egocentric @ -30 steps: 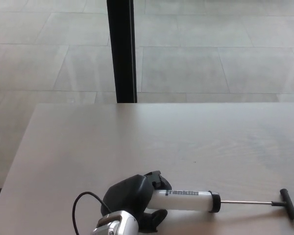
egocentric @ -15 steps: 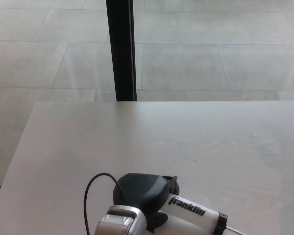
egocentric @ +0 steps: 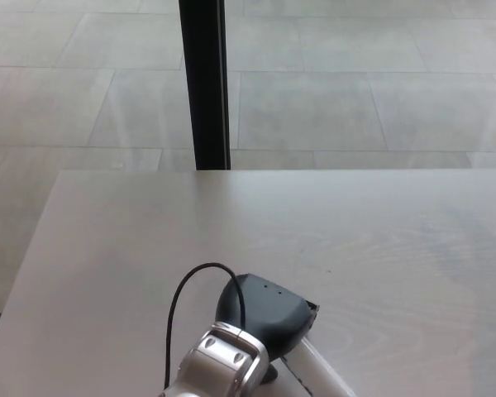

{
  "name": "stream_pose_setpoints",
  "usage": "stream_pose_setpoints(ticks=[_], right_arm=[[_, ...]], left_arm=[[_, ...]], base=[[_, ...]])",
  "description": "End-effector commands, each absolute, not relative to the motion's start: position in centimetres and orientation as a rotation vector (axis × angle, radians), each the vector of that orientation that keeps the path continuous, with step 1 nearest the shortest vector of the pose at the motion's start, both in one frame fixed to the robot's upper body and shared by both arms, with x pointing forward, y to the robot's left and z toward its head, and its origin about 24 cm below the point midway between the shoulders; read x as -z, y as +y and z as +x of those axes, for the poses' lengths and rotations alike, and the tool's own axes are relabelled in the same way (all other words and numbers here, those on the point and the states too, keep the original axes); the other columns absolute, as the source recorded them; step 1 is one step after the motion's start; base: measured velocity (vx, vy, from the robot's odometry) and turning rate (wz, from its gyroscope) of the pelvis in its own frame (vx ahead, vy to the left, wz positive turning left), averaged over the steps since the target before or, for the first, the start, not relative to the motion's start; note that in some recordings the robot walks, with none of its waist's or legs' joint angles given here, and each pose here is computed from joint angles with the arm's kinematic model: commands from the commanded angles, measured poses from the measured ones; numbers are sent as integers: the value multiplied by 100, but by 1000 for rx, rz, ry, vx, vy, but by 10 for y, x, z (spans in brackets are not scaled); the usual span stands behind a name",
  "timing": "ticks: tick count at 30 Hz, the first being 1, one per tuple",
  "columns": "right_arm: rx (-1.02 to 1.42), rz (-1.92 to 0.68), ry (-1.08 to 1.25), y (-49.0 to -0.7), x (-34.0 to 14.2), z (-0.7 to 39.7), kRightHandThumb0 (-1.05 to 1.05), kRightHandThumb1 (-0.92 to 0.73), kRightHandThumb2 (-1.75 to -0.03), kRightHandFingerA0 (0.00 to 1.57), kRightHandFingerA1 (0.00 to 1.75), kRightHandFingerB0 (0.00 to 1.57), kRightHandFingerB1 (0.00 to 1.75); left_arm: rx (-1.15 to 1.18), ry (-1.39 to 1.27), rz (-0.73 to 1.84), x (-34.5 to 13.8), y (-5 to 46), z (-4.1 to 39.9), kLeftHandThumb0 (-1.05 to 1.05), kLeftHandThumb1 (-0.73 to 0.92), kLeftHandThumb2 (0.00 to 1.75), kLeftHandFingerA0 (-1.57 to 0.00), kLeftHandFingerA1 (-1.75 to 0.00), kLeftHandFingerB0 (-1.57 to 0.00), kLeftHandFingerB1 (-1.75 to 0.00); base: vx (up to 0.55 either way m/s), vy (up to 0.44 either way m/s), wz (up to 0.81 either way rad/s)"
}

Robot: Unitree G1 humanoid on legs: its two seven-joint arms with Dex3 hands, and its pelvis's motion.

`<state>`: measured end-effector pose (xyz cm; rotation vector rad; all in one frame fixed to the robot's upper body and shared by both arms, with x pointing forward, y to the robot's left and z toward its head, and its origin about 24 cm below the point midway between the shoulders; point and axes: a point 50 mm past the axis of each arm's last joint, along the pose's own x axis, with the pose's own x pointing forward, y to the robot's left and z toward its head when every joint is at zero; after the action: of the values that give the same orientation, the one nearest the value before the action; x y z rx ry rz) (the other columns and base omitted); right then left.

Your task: The robot uses its left hand to lift the air pump kept on the middle of the desk and use the right hand to compress the handle

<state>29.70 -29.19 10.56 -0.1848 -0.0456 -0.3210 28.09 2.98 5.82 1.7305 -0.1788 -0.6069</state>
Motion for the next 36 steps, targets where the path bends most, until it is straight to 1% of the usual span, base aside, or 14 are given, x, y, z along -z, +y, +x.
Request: stream_pose_setpoints(ticks=[1, 2, 8, 9, 12, 14, 16, 19, 23, 26, 28, 33, 34, 36], right_arm=[[366, -137, -81, -298, -121, 301, -51, -85, -66, 43, 58, 59, 46], [368, -137, -83, -298, -121, 301, -51, -86, -66, 42, 58, 59, 46], [365, -126, -94, -298, -123, 303, -52, -86, -66, 43, 61, 59, 47], [366, -132, -94, -298, -122, 302, -52, -86, -66, 43, 58, 59, 46], [372, -130, -89, -299, -122, 303, -52, -87, -67, 44, 61, 59, 46], [372, -108, -93, -300, -122, 303, -51, -87, -67, 43, 65, 57, 47], [371, -109, -97, -300, -123, 302, -52, -88, -67, 44, 66, 58, 47], [368, -111, -99, -301, -124, 302, -53, -88, -67, 41, 68, 59, 48], [372, -99, -103, -298, -123, 305, -53, -88, -67, 43, 68, 60, 48], [380, -94, -104, -298, -121, 305, -53, -87, -67, 45, 70, 60, 47], [387, -93, -103, -297, -120, 304, -53, -87, -66, 44, 71, 61, 47], [393, -95, -98, -299, -119, 302, -52, -88, -66, 40, 65, 58, 48], [401, -83, -90, -299, -117, 304, -55, -87, -66, 41, 63, 59, 47], [404, -85, -88, -298, -116, 304, -57, -88, -66, 42, 62, 59, 47]], left_arm=[[823, 29, 2192, -28, 45, 262, -43, 43, 85, -77, -91, -50, -61], [826, 24, 2188, -28, 45, 262, -41, 60, 57, -73, -88, -58, -50], [901, 20, 1971, -23, 32, 258, -53, 71, 60, -71, -70, -47, -48], [913, 25, 1935, -22, 31, 257, -50, 59, 93, -57, -72, -37, -57], [943, -46, 1701, -11, 26, 243, -34, 77, 68, -63, -80, -53, -56], [923, -99, 1660, -8, 25, 240, -29, 71, 70, -73, -96, -64, -68], [854, -186, 1613, -6, 23, 237, -26, 66, 72, -79, -145, -73, -87], [718, -157, 1482, -8, 17, 238, -21, 70, 91, -87, -166, -78, -102], [618, -70, 1367, -11, 16, 243, -28, 81, 88, -82, -157, -72, -106], [559, -69, 1308, -11, 13, 243, -24, 70, 97, -89, -159, -78, -105], [527, -24, 1302, -10, 15, 245, -26, 81, 81, -86, -126, -71, -87], [469, 36, 1191, -6, 21, 247, -21, 75, 88, -84, -142, -75, -92], [450, 94, 1098, -7, 25, 248, -17, 74, 86, -73, -107, -68, -71], [434, 108, 1054, -9, 27, 249, -20, 71, 87, -76, -104, -73, -74]], base=[[0, 0, 0], [0, 0, 0], [0, 0, 0], [0, 0, 0], [0, 0, 0], [0, 0, 0], [0, 0, 0], [0, 0, 0], [0, 0, 0], [0, 0, 0], [0, 0, 0], [0, 0, 0], [0, 0, 0], [0, 0, 0]])
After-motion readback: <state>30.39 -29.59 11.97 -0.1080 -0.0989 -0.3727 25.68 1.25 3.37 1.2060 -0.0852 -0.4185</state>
